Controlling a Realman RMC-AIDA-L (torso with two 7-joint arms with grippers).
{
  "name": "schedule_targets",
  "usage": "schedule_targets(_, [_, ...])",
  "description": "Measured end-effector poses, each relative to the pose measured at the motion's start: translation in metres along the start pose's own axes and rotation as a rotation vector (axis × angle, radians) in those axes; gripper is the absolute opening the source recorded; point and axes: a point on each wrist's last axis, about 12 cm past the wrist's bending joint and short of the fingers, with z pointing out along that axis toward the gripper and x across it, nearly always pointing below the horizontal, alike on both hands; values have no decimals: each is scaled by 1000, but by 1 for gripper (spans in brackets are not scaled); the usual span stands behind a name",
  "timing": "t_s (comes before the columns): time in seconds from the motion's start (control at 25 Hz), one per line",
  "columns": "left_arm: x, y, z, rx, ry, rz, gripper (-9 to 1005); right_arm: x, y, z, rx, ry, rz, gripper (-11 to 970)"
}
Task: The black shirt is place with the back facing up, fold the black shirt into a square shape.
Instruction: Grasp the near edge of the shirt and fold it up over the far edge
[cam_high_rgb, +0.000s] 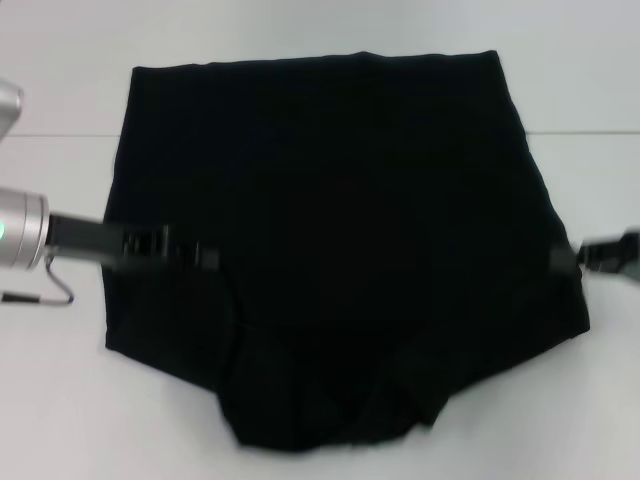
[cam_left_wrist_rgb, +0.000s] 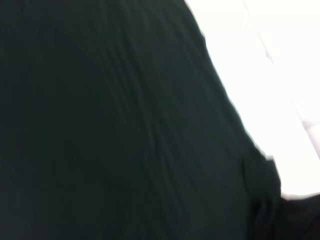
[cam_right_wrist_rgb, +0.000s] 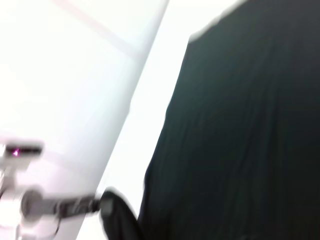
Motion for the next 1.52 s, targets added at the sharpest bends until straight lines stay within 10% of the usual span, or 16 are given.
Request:
schedule_targets(0.24, [-30,0,7,-86,-143,-23,48,-33,-9,-4,104,-222,-37,136])
schedule_targets(0.72, [-60,6,59,-501,-269,81,49,-71,-34,71,529,-336,-108,152])
schedule_targets(1.52, [-86,-7,63,-662,-434,199,49,-119,-7,113,791,-419,-402,179])
